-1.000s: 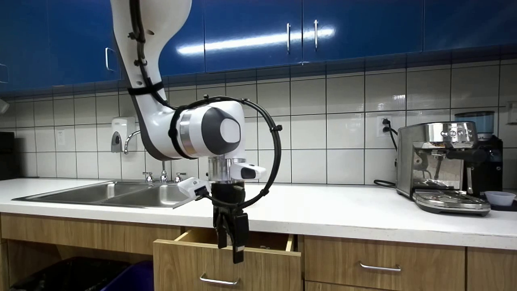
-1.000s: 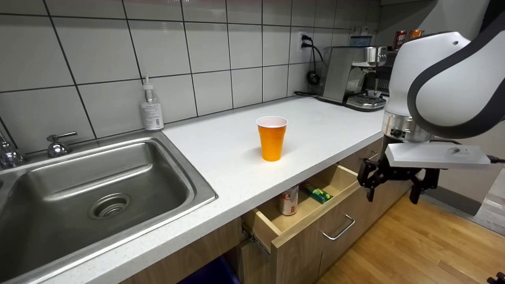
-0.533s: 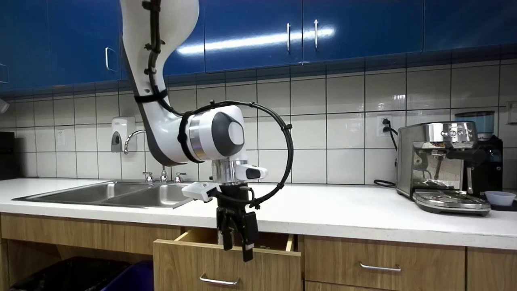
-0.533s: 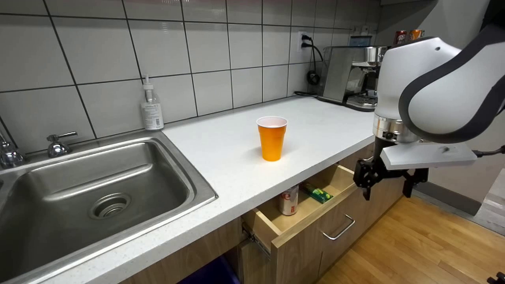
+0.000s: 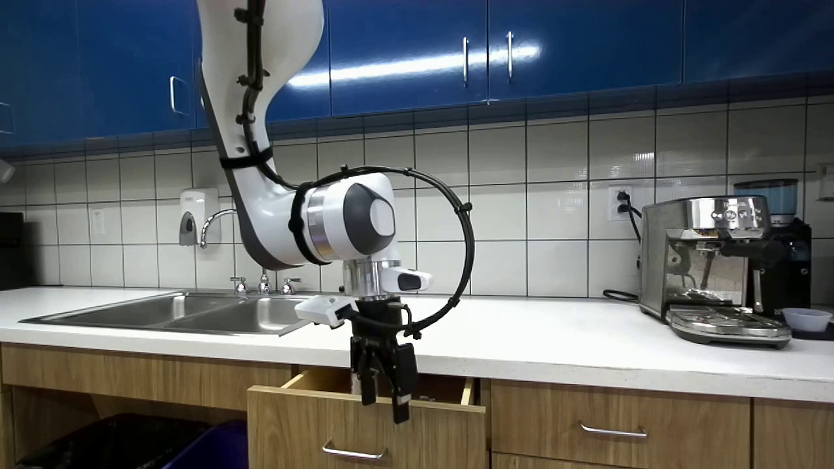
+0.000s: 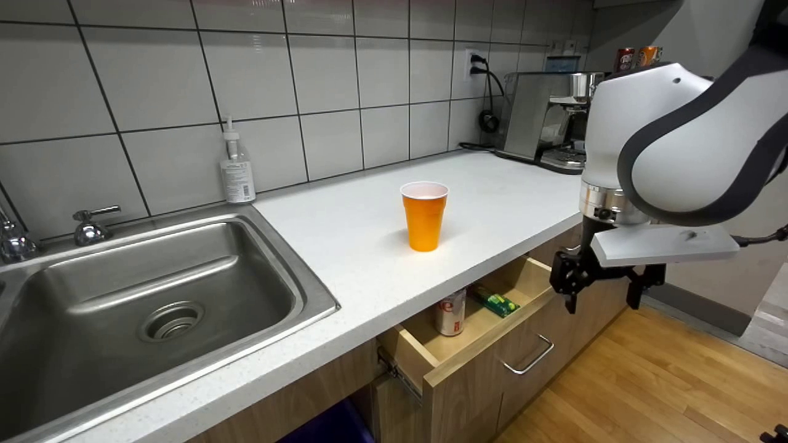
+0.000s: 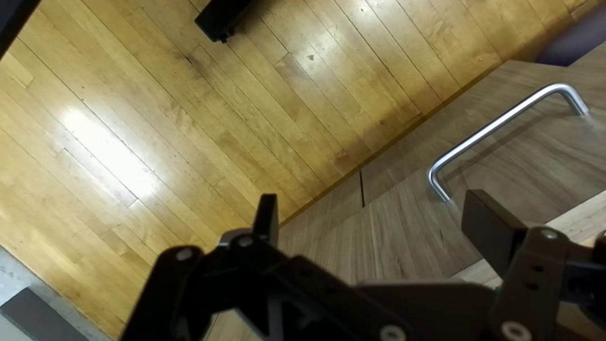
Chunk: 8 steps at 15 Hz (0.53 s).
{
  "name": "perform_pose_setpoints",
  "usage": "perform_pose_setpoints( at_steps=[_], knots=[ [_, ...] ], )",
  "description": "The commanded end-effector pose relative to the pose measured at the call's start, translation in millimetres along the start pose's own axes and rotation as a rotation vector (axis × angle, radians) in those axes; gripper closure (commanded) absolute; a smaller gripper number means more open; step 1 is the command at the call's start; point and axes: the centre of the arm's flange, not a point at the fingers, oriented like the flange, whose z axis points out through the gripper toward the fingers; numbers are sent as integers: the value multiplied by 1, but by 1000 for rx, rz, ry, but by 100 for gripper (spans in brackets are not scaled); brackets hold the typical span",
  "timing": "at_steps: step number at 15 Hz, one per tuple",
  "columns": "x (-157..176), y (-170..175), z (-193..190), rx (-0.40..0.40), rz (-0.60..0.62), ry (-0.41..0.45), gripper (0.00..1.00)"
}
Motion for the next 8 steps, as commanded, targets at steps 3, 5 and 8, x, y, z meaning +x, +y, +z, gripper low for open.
perform_pose_setpoints(
  at_steps=[3,5,8],
  knots=[
    [7,-5,5,-31,-61,14,0],
    [11,-9,8,-44,-86,20,0],
    [19,-17,14,-55,-126,32,0]
  ],
)
